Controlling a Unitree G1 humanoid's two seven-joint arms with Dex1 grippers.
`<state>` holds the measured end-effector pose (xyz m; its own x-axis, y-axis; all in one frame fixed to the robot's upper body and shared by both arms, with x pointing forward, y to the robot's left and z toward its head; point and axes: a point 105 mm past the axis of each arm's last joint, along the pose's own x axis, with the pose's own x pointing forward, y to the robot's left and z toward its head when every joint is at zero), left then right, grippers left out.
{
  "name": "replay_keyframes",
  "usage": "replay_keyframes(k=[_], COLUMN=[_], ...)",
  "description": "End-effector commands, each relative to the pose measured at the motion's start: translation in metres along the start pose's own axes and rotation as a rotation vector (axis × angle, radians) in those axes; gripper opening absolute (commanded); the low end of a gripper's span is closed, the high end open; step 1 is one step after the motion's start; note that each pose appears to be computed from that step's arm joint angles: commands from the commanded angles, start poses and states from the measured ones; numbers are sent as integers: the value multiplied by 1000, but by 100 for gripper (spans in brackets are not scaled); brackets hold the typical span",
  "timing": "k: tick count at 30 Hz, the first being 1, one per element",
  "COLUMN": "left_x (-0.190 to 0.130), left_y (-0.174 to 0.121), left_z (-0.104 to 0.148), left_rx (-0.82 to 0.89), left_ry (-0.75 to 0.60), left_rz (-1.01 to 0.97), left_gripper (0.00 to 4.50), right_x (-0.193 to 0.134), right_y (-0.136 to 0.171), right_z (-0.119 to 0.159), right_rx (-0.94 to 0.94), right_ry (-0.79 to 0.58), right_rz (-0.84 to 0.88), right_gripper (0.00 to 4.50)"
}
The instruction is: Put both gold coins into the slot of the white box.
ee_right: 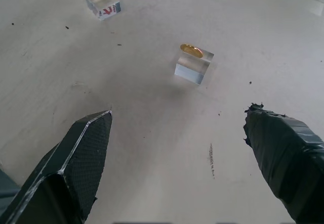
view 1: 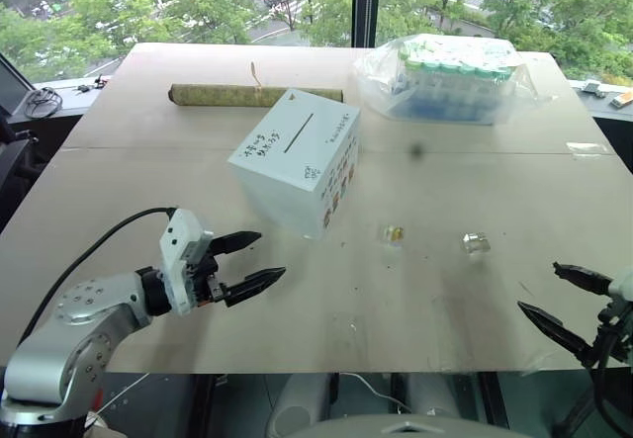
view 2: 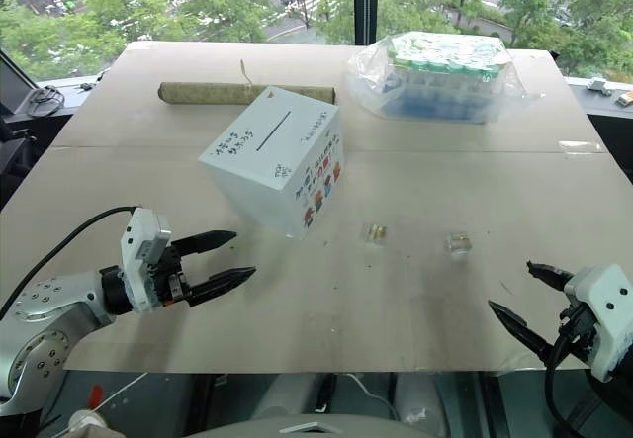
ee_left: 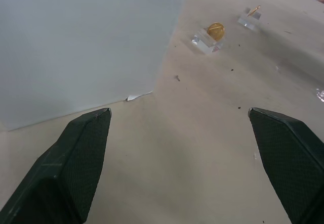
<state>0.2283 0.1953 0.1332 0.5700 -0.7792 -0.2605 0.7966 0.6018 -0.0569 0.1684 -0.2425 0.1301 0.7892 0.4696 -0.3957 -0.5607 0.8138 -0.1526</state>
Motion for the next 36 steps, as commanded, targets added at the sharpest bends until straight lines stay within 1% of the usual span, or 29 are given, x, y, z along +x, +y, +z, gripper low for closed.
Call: replay_keyframes(k=[1,2,3,4,7,9,14,17,25,30,31,32,33,36], left_x=[5,10,12,12,10,12,19,20,23,24,24,24,24,25], left_y=[-12,-22,-32,-39,-52,-55,-55,-55,-61,-65,-66,-66,-66,-66], left_z=[16,28,34,35,34,36,33,35,46,49,49,49,49,49], left_rx=[38,67,105,128,124,170,186,182,203,199,199,198,196,193], left_ry=[-56,-113,-136,-127,-82,-69,-65,-73,-87,-92,-92,-92,-92,-90], left_rz=[-108,-196,-279,-347,-480,-518,-534,-535,-546,-538,-536,-535,-534,-533], left_gripper=[445,445,445,445,450,450,450,450,450,450,450,450,450,450], right_x=[8,17,23,28,41,52,74,82,91,97,98,98,99,99], right_y=[-5,-6,-7,-7,-5,-3,-10,-18,-32,-40,-41,-41,-41,-40], right_z=[14,23,29,33,44,52,53,50,39,36,37,38,39,40], right_rx=[-104,-146,-183,-198,-255,-291,-378,-443,-535,-553,-556,-559,-563,-568], right_ry=[-31,-42,-42,-42,-45,-49,10,43,109,119,116,114,112,109], right_rz=[-19,-9,2,17,97,150,220,227,244,226,225,224,226,240], right_gripper=[450,450,450,450,368,284,284,200,200,200,173,157,128,128])
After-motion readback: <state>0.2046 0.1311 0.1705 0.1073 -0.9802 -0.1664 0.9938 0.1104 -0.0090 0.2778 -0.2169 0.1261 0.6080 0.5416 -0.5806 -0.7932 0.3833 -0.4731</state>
